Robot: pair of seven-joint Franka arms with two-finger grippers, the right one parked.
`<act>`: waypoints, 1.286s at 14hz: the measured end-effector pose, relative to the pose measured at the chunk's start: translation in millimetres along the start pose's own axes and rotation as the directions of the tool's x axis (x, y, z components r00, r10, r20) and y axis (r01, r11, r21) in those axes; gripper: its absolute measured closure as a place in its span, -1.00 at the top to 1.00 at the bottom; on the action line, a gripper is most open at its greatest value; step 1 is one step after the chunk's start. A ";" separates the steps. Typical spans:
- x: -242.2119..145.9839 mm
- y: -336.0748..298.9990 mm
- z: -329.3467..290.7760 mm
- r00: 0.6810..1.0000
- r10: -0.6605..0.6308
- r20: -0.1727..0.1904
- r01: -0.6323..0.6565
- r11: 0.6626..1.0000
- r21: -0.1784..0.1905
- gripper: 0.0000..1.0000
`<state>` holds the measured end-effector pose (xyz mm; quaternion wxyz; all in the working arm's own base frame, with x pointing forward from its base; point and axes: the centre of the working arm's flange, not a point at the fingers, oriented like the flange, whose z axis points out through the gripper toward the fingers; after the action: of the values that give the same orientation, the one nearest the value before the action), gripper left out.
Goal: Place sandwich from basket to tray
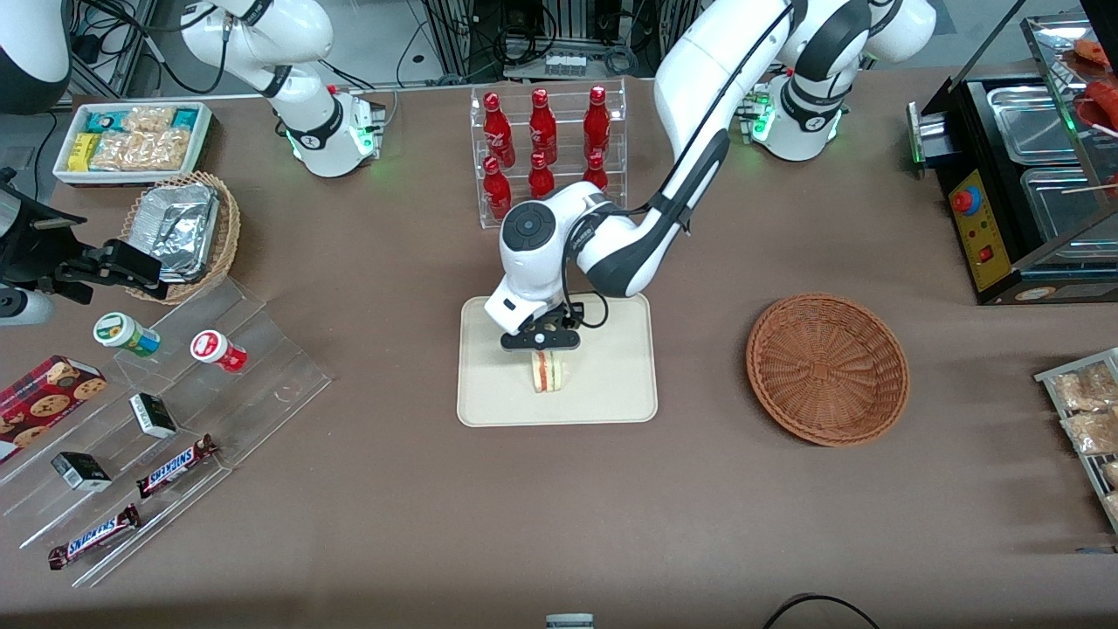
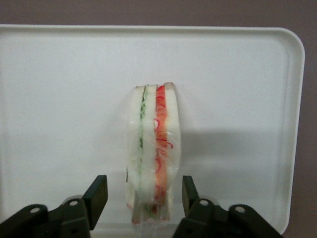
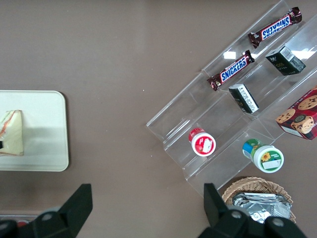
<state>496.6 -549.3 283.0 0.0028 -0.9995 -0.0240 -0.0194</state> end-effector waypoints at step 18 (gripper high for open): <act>96.2 -429.3 -288.3 0.988 -0.066 0.140 0.057 0.996 0.066 0.98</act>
<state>560.9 -117.8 576.9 0.0313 -0.9966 -0.0555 0.0525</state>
